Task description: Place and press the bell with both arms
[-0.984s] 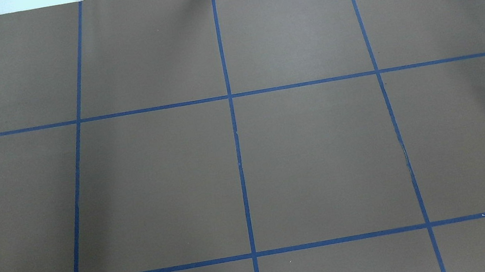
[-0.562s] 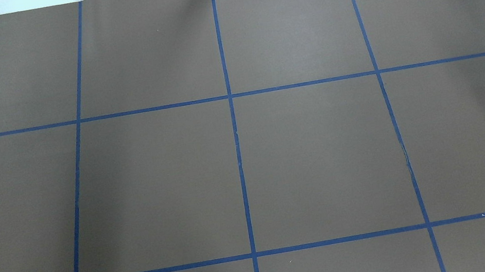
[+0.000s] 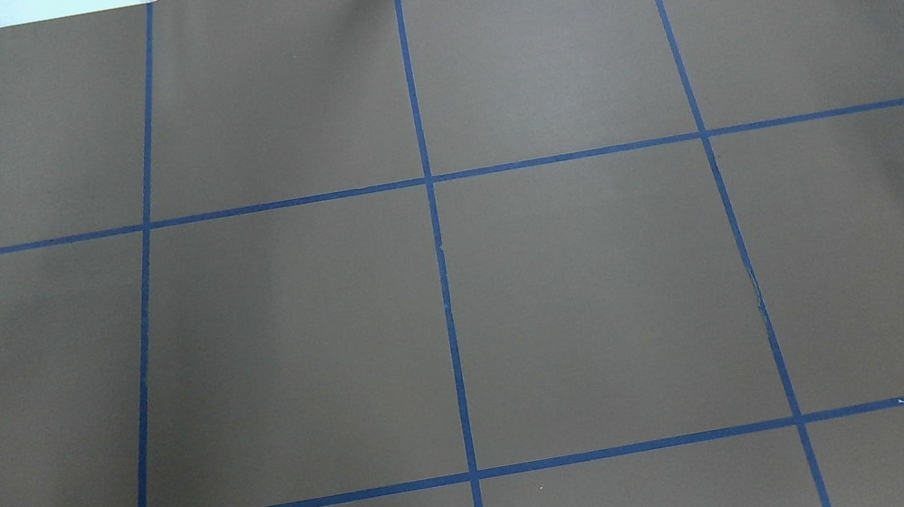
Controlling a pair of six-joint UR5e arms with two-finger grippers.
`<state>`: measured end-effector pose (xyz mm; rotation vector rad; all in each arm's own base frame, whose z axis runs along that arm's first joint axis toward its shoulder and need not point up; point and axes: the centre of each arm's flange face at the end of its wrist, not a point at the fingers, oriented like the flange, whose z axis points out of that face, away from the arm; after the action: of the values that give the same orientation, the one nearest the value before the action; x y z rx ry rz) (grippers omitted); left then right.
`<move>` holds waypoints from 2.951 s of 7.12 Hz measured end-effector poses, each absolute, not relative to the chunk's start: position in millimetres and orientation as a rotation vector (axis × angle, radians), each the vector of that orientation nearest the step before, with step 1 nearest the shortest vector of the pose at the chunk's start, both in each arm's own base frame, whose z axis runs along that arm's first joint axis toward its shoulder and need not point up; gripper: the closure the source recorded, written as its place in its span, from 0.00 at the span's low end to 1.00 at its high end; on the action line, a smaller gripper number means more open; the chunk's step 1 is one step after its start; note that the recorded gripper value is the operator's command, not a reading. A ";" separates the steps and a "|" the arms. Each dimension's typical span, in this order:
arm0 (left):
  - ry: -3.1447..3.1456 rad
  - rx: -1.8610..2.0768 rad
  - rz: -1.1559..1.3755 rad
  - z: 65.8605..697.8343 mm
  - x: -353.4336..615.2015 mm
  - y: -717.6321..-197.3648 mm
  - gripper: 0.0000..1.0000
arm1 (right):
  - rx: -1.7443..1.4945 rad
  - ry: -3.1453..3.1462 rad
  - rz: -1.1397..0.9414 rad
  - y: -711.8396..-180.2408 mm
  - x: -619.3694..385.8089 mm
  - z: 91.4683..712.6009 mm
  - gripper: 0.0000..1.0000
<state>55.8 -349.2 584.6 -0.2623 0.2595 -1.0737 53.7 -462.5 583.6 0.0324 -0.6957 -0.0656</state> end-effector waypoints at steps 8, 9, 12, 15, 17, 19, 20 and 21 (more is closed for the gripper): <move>-0.277 -0.326 -1.616 643.4 141.3 -297.9 0.00 | 0.047 -0.711 -0.069 -447.6 53.1 573.5 0.00; -0.326 -0.346 -1.658 662.7 151.9 -295.3 0.00 | 0.046 -0.710 -0.070 -447.5 52.7 573.6 0.00; -0.440 -0.381 -1.774 705.5 182.4 -297.4 0.00 | 0.047 -0.710 -0.079 -449.8 48.6 571.2 0.00; -0.550 -0.353 -1.884 734.5 179.3 -286.8 0.00 | 0.055 -0.697 -0.083 -448.7 49.2 568.5 0.00; -0.600 -0.347 -1.937 749.0 175.5 -280.1 0.00 | 0.060 -0.683 -0.085 -449.3 50.3 567.5 0.00; -0.629 -0.349 -1.969 771.1 173.7 -274.7 0.00 | 0.067 -0.681 -0.087 -448.6 50.6 564.7 0.00; -0.644 -0.345 -1.982 780.7 172.2 -271.9 0.00 | 0.069 -0.680 -0.088 -448.5 50.6 563.1 0.00; -0.659 -0.341 -1.987 787.1 170.9 -269.0 0.00 | 0.072 -0.680 -0.089 -449.0 50.6 561.8 0.00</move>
<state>170.9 -269.0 787.1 -0.3405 -0.6588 -1.9874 50.6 -449.0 561.8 0.0723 -0.6802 -0.0887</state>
